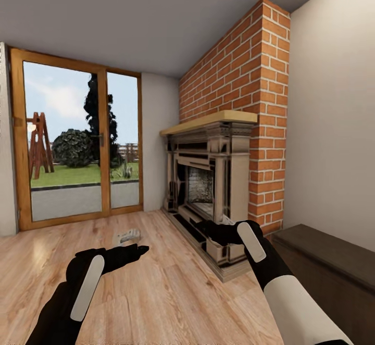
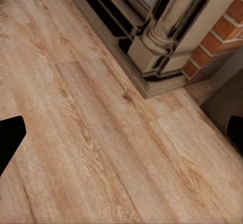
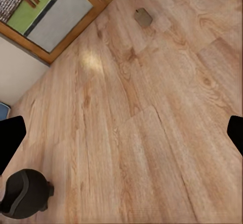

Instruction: Place each of the two pumpkins and all three candles from the living room inside a cabinet in the living room (use any cabinet), then make sure every cabinet is closed, and position the cauldron so it is next to a table in the living room.

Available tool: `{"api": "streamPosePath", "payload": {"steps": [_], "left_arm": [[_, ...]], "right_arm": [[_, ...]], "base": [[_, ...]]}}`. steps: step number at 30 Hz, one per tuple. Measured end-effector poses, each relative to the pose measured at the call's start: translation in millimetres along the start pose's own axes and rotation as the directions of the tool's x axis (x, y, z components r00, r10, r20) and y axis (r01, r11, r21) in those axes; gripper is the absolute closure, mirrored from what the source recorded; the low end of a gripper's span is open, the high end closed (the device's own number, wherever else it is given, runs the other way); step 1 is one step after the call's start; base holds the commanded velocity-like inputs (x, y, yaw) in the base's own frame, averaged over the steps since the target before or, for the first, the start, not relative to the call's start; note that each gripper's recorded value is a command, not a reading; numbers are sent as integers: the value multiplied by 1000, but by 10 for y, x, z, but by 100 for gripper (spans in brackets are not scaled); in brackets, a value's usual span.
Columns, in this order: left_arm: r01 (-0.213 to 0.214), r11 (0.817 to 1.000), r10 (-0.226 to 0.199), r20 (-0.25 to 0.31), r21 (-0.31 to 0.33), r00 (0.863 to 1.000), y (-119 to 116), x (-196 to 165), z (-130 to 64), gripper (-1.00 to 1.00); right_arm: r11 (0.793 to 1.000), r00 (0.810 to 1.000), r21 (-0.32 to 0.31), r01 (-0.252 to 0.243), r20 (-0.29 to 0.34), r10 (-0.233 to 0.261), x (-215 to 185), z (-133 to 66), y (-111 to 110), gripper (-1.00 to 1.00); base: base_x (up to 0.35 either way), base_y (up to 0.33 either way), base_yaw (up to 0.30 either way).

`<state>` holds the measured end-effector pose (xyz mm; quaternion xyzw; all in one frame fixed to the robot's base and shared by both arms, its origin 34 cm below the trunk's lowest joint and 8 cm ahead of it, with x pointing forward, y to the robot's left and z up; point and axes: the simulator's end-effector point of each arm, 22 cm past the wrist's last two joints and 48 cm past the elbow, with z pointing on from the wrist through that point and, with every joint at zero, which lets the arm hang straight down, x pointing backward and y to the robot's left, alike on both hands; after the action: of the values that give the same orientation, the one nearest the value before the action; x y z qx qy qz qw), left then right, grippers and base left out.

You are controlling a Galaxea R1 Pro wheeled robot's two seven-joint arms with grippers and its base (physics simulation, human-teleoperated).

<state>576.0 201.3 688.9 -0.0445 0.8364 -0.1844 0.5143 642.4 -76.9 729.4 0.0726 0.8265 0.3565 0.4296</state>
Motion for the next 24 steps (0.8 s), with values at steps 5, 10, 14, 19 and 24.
{"api": "streamPosePath", "payload": {"steps": [5,10,14,19,24], "left_arm": [[0,1000,0,-8,-4,1000,27,26,27,-100],[3,1000,-3,-15,-4,1000,30,54,56,-100],[5,1000,-5,-22,-6,1000,39,78,80,-100],[6,1000,-7,-29,-9,1000,63,104,106,-100],[9,1000,-9,-37,-11,999,76,133,135,-100]], "right_arm": [[1000,1000,9,-6,-2,6,-8,12,-84,-100],[1000,1000,14,-10,-8,10,8,40,-123,-100],[1000,1000,18,-12,-13,12,25,64,-151,-100],[1000,1000,21,-16,-19,16,49,96,-176,-100],[1000,999,24,-20,-25,21,66,124,-212,-100]], "base": [[0,0,68],[0,0,65],[0,0,46],[-1,0,7],[-73,0,1]]}}
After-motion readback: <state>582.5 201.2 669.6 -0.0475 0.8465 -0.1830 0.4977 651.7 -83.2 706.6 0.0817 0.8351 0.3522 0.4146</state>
